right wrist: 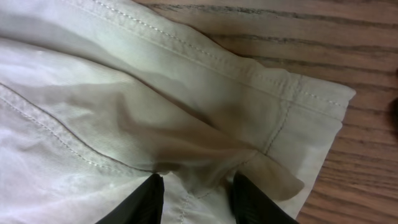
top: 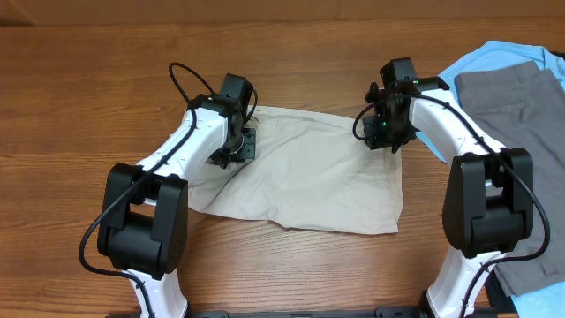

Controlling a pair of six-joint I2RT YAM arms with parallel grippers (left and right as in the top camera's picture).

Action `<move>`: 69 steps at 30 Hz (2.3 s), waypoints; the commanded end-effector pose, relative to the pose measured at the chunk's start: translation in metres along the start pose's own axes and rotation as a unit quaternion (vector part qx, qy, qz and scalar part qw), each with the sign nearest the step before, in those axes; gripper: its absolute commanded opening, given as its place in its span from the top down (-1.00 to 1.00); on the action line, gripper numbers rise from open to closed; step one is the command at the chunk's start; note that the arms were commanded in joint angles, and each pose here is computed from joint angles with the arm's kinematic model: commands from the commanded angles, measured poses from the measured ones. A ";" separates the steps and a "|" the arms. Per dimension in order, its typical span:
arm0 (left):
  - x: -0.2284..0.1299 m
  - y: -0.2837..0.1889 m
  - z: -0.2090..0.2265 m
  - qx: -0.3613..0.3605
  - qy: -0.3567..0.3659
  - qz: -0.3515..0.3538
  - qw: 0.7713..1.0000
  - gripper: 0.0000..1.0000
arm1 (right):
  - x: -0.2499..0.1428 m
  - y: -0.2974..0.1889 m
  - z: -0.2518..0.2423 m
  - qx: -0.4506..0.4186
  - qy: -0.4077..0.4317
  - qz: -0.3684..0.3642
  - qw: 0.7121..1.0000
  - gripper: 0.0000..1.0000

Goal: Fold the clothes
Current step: 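Lower the right gripper and grasp the shorts' upper right corner, then lift both corners and pull the shorts toward the far side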

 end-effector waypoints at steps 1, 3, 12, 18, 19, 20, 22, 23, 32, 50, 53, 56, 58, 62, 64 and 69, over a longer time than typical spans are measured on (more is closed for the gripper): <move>0.004 0.001 0.001 0.007 -0.002 -0.003 1.000 0.76 | -0.003 0.003 -0.001 -0.005 0.002 0.007 1.000 0.09; 0.004 0.001 0.001 0.007 -0.002 -0.003 1.000 0.75 | -0.007 0.009 -0.002 -0.005 0.002 0.009 1.000 0.06; 0.004 0.001 0.001 0.007 -0.002 -0.002 1.000 0.75 | -0.010 0.020 -0.003 -0.004 0.004 0.003 1.000 0.38; 0.003 0.000 0.003 0.012 -0.002 0.003 1.000 0.92 | -0.007 0.012 -0.002 -0.005 0.025 0.006 1.000 0.92; 0.003 -0.003 0.005 0.019 -0.003 0.005 1.000 0.92 | -0.006 0.007 -0.001 -0.005 0.028 0.008 1.000 0.92; 0.004 -0.008 0.008 0.030 -0.003 0.008 1.000 0.92 | -0.004 0.001 0.000 -0.006 0.031 0.010 0.999 0.92; 0.007 -0.022 0.013 0.047 -0.004 0.010 0.999 0.92 | 0.000 -0.014 0.003 -0.001 0.034 0.016 0.999 0.92; 0.008 -0.029 0.013 0.049 -0.004 0.011 0.999 0.92 | 0.001 -0.022 0.005 0.001 0.043 0.019 0.999 0.92; -0.003 -0.069 0.013 0.047 -0.041 0.041 0.997 0.92 | -0.032 -0.052 0.011 0.016 0.096 0.113 0.989 0.92; -0.081 0.003 0.005 0.013 -0.074 0.167 0.983 0.92 | -0.122 0.027 0.006 0.046 0.205 0.254 0.944 0.92; -0.083 0.017 0.005 0.011 -0.074 0.152 0.986 0.92 | -0.127 0.047 0.004 0.051 0.213 0.233 0.948 0.92; -0.079 0.029 0.006 0.015 -0.092 0.120 0.988 0.92 | -0.125 0.064 0.002 0.063 0.218 0.196 0.954 0.92; -0.074 0.036 0.006 0.013 -0.100 0.096 0.990 0.91 | -0.120 0.070 0.003 0.072 0.213 0.173 0.959 0.92; -0.061 0.052 0.007 0.010 -0.106 0.030 0.994 0.92 | -0.099 0.077 0.006 0.096 0.200 0.112 0.969 0.92; -0.054 0.059 0.011 0.024 -0.117 -0.005 0.993 0.92 | -0.087 0.079 0.006 0.102 0.193 0.079 0.973 0.92; -0.025 0.079 0.025 0.072 -0.128 -0.103 0.984 0.92 | -0.041 0.080 -0.002 0.075 0.174 -0.057 0.980 0.92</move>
Point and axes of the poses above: each gripper's point midway between its finger pads, its own y axis out along the fingers, its own z axis along the line the jaws close on, x = y × z, the point moved 6 cm from there along -y, back along the fingers, and after that the axes turned 12 degrees about y, right-handed, at the moved point
